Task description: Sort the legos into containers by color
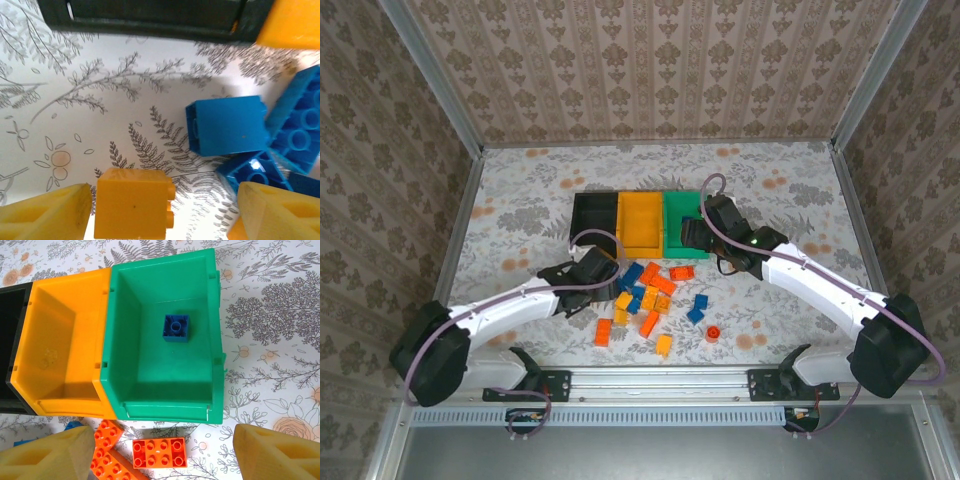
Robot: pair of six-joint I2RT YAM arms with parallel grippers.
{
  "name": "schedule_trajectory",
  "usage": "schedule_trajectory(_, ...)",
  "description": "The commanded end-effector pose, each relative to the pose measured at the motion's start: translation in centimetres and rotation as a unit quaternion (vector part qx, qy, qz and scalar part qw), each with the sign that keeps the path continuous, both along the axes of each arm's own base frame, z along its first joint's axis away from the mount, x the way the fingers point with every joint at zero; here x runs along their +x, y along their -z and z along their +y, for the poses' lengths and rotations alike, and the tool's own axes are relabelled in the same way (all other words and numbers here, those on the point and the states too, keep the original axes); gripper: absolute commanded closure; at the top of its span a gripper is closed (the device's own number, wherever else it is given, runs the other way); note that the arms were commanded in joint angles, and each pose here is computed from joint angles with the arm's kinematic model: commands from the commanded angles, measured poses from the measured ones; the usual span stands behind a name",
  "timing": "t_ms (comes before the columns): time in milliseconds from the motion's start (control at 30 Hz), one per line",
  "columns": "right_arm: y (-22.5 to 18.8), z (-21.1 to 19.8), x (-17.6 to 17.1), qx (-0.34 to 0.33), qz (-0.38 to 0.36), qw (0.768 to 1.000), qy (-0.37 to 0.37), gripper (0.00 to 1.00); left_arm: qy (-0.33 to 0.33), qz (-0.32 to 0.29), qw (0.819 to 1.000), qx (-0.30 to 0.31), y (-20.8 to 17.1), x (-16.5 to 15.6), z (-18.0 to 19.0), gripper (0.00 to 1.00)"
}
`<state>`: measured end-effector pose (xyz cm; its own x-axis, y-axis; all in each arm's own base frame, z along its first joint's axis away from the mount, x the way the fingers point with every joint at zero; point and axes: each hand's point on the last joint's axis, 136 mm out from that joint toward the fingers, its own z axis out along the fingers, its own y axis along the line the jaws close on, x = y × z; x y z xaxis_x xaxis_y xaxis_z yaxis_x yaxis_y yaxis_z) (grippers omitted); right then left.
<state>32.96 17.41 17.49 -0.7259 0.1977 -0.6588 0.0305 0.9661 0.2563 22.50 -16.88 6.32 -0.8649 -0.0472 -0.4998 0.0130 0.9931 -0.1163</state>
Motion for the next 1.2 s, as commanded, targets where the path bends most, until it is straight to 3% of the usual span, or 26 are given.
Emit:
schedule_trajectory(0,-0.4,-0.5,0.0,0.005,-0.011,1.000,0.014,0.25,-0.006,-0.006,0.999,0.031,-1.2,-0.4,1.6,0.20)
schedule_trajectory(467,-1.1,-0.9,-0.5,0.015,-0.020,0.999,0.019,0.25,-0.007,0.031,0.998,0.052,3.8,-0.1,1.8,0.22)
schedule_trajectory(633,-1.3,-1.3,-0.9,0.014,-0.023,0.999,0.022,0.24,-0.010,0.033,0.998,0.058,4.8,0.6,2.0,0.29)
schedule_trajectory(733,-1.3,-1.5,-1.0,0.012,-0.025,0.999,0.024,0.24,-0.007,0.034,0.998,0.053,4.9,0.6,1.7,0.39)
schedule_trajectory(933,-1.4,-1.7,-1.0,0.011,-0.027,0.999,0.027,0.24,-0.005,0.028,0.999,0.036,3.5,0.0,1.7,0.62)
schedule_trajectory(1167,-0.9,-1.9,-1.1,0.013,-0.023,0.999,0.031,0.24,-0.005,-0.050,0.999,-0.007,-4.2,2.7,0.8,0.62)
